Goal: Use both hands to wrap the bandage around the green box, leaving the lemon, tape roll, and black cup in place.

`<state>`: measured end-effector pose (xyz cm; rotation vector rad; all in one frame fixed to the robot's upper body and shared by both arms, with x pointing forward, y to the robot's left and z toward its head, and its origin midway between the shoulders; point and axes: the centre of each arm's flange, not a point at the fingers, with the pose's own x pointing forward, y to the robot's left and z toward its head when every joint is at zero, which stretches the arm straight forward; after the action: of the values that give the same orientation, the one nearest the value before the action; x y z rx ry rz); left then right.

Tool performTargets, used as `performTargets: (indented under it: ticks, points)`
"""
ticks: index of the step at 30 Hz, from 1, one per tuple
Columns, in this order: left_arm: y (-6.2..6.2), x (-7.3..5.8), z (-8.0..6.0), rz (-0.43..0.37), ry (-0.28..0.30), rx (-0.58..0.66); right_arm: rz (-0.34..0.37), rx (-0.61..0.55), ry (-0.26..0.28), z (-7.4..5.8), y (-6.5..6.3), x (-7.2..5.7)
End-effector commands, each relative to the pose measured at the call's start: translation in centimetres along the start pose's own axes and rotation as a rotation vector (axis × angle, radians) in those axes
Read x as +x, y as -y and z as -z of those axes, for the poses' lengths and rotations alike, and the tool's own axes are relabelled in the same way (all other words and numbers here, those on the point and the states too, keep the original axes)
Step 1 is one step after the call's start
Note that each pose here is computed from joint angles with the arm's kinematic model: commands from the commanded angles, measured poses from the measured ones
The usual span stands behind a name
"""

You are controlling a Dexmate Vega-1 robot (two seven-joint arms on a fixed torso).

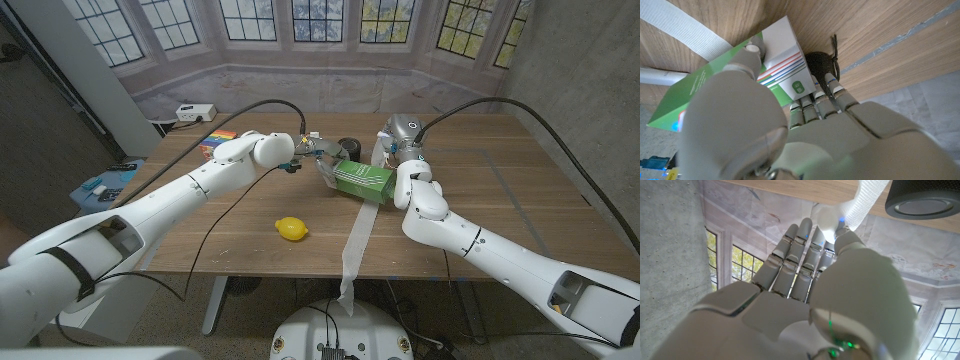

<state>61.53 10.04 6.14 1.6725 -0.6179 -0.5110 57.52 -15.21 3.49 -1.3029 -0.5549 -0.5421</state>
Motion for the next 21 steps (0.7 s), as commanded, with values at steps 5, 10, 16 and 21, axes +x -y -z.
performTargets:
  ticks: [5,10,16,21]
  points:
    - [-0.1,0.3,-1.0,0.005,0.005,-0.008,0.015,0.009,0.013,-0.3,0.6,0.0]
    - [0.2,0.0,-1.4,0.012,0.003,-0.014,0.018,0.012,0.014,-0.2,0.7,0.0]
    - [0.4,-0.4,-1.8,0.014,0.003,-0.021,0.025,0.017,0.020,-0.2,1.0,0.1]
    - [0.9,-0.7,-2.1,0.021,0.000,-0.029,0.033,0.017,0.029,-0.3,1.3,0.2]
